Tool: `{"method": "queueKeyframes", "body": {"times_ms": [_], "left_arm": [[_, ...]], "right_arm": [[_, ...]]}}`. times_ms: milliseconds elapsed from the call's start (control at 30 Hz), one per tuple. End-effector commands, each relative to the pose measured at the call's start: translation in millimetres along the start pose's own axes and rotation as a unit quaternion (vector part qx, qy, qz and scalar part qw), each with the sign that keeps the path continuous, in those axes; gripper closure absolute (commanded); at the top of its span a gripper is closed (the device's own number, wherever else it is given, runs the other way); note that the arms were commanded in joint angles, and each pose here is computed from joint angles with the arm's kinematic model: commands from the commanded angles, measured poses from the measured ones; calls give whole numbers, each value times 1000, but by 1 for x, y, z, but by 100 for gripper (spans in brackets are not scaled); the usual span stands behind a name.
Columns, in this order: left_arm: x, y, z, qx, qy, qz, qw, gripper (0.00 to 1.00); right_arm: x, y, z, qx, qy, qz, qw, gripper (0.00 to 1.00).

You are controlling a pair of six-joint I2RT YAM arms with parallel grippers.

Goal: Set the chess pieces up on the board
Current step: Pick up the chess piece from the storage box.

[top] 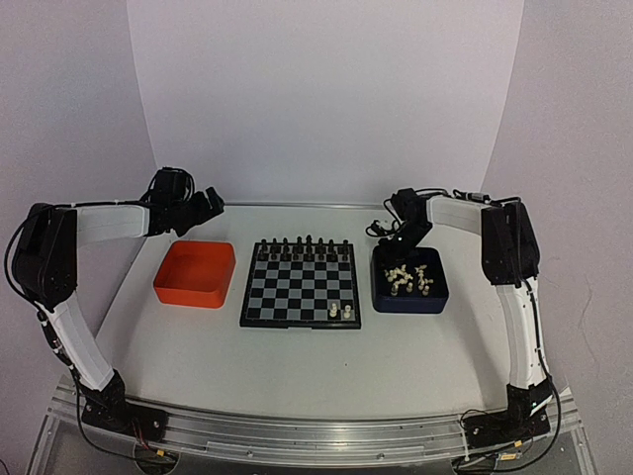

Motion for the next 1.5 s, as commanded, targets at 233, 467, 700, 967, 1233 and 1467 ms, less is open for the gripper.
{"method": "queueKeyframes", "body": {"times_ms": [233,467,700,967,1233,1467], "left_arm": [[-8,7,15,-31,0,-10,999,0],[-8,6,14,-31,-1,-9,999,0],[-8,8,15,-32,-3,-11,999,0],[-8,9,13,-31,-4,-13,999,0],[-8,9,11,-29,-5,-19,999,0],[-8,8,10,-27,-5,-21,999,0]], "right_arm": [[-2,-8,-6,7,-15,8,1000,87],[0,-3,-4,-1,-15,5,1000,91],[1,3,-1,-15,-26,3,1000,99],[3,7,5,-38,-39,9,999,100],[3,19,6,-53,-49,-7,997,100],[5,28,4,-63,-53,-5,997,100]]}}
Point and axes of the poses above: each gripper's point midway between its finger pads, its own y axis back along the fingers, its own x axis along the line the jaws close on, z = x × y, the point moved 6 cm from there along y, back along the fingers, and after that the axes turned 5 degrees about -y, right-handed, at the moved point
